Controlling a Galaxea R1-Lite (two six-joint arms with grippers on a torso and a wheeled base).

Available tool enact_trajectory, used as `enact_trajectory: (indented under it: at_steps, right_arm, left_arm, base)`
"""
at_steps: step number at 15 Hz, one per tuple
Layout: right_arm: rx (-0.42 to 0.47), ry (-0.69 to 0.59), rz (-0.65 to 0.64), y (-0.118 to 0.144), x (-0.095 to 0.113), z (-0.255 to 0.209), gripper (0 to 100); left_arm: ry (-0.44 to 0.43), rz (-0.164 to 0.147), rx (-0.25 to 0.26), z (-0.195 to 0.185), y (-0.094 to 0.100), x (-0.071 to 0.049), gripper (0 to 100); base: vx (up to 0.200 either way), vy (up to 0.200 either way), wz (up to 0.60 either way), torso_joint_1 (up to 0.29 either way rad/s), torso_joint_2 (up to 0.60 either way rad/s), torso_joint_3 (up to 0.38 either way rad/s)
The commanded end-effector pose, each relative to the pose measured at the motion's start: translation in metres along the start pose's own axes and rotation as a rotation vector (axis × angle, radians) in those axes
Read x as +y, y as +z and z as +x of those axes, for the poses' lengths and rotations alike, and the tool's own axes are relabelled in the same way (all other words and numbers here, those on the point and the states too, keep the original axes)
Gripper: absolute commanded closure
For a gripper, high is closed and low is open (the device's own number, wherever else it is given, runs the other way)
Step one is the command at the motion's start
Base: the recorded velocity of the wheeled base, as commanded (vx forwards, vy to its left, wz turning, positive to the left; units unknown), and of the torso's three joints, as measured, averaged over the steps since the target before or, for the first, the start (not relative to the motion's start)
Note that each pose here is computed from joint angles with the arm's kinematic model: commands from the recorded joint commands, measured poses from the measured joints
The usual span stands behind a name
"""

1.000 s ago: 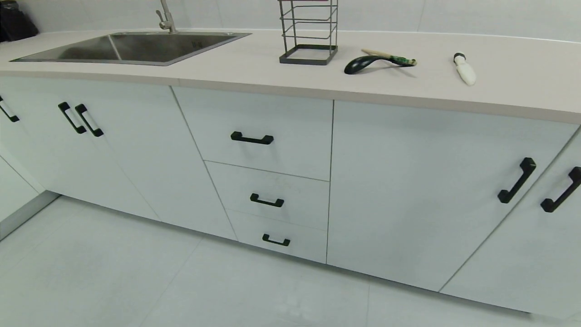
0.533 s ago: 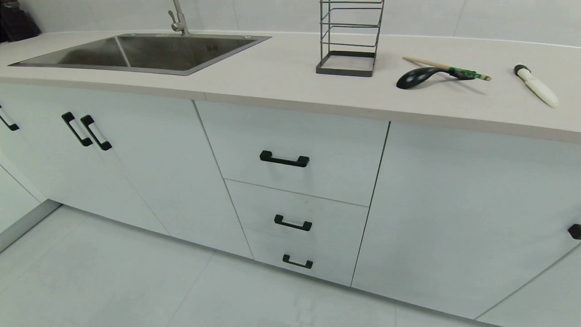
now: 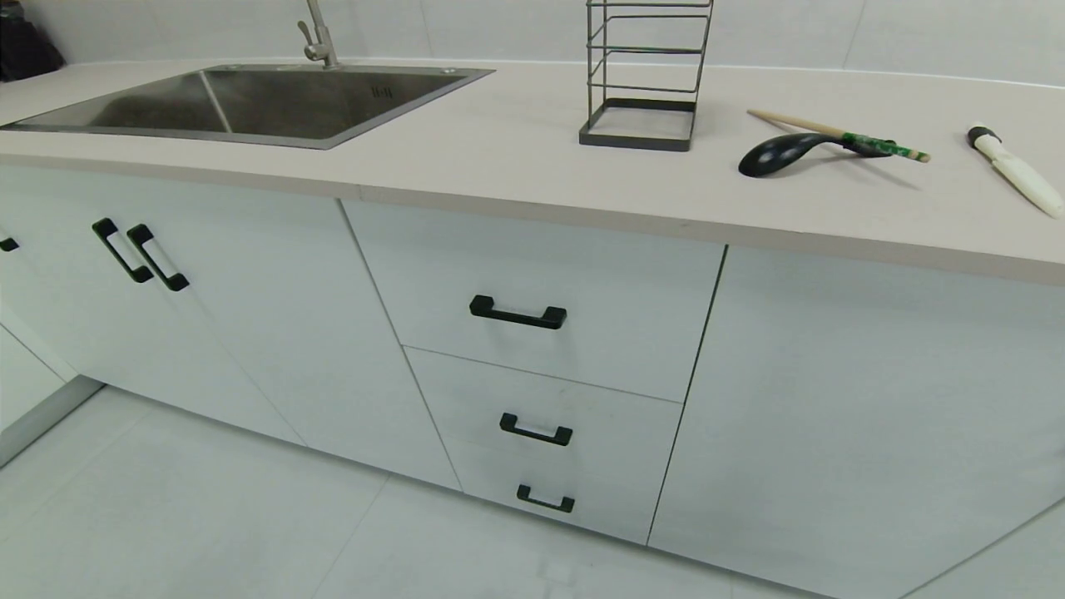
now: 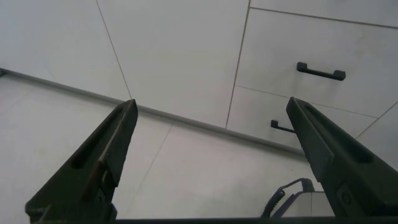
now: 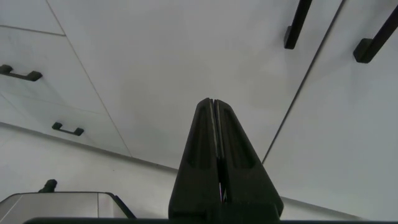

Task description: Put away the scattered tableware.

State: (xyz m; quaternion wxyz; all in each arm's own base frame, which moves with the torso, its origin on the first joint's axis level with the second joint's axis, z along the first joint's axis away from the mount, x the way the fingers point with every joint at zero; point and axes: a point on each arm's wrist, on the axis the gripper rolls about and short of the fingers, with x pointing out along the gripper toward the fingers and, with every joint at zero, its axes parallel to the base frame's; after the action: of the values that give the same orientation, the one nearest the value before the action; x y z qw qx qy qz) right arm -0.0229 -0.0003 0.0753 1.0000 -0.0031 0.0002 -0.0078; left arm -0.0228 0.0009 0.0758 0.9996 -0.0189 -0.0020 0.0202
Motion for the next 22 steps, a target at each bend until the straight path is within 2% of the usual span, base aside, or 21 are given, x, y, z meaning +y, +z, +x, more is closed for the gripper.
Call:
enact_trajectory:
  at_steps: [1,4,7,8,9,10,11,12,13,15,16,18,20,21,22]
  right_arm:
    - [0.001,0.000,0.000,0.000,0.000,0.000,100]
    - [0.001,0.000,0.000,0.000,0.000,0.000,100]
    - [0.001,0.000,-0.002,0.000,0.000,0.000,100]
    - [0.001,0.005,-0.008,0.000,0.000,0.000,100]
    - [0.001,0.006,-0.008,0.000,0.000,0.000,100]
    - [0.001,0.005,0.002,0.000,0.000,0.000,100]
    - [0.001,0.005,-0.002,0.000,0.000,0.000,100]
    - [0.001,0.005,0.002,0.000,0.000,0.000,100]
    - [0.001,0.005,0.000,0.000,0.000,0.000,100]
    - [0.001,0.005,0.000,0.000,0.000,0.000,100]
    - [0.001,0.005,0.000,0.000,0.000,0.000,100]
    - [0.001,0.003,0.000,0.000,0.000,0.000,100]
    - [0.001,0.003,0.000,0.000,0.000,0.000,100]
    - [0.001,0.002,0.002,0.000,0.000,0.000,100]
    - [0.001,0.002,0.000,0.000,0.000,0.000,100]
  left_arm:
    - [0.001,-0.002,0.000,0.000,0.000,0.000,0]
    - [0.001,0.012,0.002,0.000,0.000,0.000,0]
    - [0.001,0.001,0.000,0.000,0.000,0.000,0]
    - [0.001,0.002,0.000,0.000,0.000,0.000,0]
    - [-0.010,0.018,-0.004,0.000,0.000,0.000,0]
    - [-0.049,0.046,-0.053,-0.001,0.007,-0.001,0]
    - [-0.160,0.098,-0.167,-0.005,0.025,-0.004,0]
    - [-0.229,0.131,-0.190,-0.007,0.040,-0.006,0]
    - [-0.245,0.157,-0.192,-0.008,0.054,-0.007,0]
    - [-0.290,0.198,-0.159,-0.001,0.072,-0.009,0]
    - [-0.341,0.234,-0.142,0.003,0.075,-0.010,0]
    - [-0.427,0.300,-0.068,0.017,0.076,-0.013,0]
    - [-0.547,0.362,0.031,0.037,0.076,-0.016,0]
    - [-0.602,0.409,0.087,0.048,0.074,-0.018,0]
    - [-0.661,0.482,0.129,0.061,0.074,-0.021,0]
  base:
    - [0.000,0.000,0.00,0.000,0.00,0.000]
    - [0.000,0.000,-0.60,0.004,0.00,-0.001]
    - [0.000,0.000,0.00,0.000,0.00,0.000]
    - [0.000,0.000,0.00,0.000,0.00,0.000]
    - [0.000,0.000,0.00,0.000,0.00,0.000]
    - [0.000,0.000,0.00,0.000,0.00,0.000]
    - [0.000,0.000,0.00,0.000,0.00,0.000]
    - [0.000,0.000,0.00,0.000,0.00,0.000]
    - [0.000,0.000,0.00,0.000,0.00,0.000]
    - [0.000,0.000,0.00,0.000,0.00,0.000]
    - [0.000,0.000,0.00,0.000,0.00,0.000]
    - [0.000,0.000,0.00,0.000,0.00,0.000]
    - [0.000,0.000,0.00,0.000,0.00,0.000]
    - [0.000,0.000,0.00,0.000,0.00,0.000]
    - [0.000,0.000,0.00,0.000,0.00,0.000]
